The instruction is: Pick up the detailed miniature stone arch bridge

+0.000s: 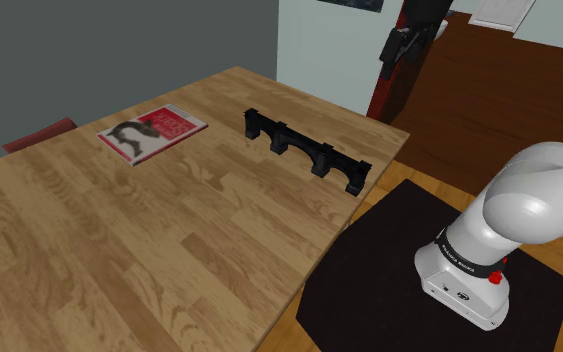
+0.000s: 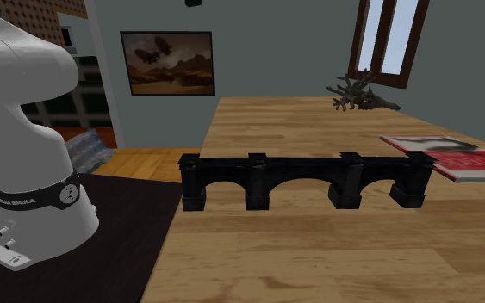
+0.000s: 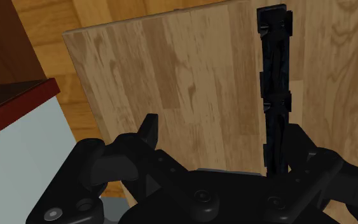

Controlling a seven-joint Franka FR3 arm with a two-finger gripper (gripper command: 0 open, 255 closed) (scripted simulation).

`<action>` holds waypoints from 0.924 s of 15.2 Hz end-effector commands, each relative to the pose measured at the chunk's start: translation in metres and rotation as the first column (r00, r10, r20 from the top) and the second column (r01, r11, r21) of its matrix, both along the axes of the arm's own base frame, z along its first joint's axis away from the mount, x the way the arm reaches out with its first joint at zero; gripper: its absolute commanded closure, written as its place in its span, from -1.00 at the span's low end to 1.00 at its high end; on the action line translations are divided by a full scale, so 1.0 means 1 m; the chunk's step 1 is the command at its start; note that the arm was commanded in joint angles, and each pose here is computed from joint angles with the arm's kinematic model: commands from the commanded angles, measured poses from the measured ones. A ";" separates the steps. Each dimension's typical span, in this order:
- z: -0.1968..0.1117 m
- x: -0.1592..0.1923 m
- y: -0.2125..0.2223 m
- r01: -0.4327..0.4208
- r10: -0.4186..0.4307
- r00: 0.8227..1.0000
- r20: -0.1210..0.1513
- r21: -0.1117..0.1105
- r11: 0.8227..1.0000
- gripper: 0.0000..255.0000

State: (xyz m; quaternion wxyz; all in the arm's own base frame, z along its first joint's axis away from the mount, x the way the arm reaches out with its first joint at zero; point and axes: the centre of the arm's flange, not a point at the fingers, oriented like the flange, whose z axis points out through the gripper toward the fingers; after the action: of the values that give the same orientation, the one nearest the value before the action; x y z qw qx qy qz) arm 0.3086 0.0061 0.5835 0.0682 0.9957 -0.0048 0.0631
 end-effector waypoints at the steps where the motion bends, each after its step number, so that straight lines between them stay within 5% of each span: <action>1: 0.000 0.000 0.000 0.000 0.000 1.000 0.000 0.000 1.000 -1.00; 14: -0.122 0.123 0.040 -0.125 0.130 0.985 -0.114 0.053 0.991 -1.00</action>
State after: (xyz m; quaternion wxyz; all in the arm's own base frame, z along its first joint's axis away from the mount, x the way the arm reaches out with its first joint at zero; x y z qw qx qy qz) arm 0.4213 0.0404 0.4683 0.0438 0.9974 0.0560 0.0123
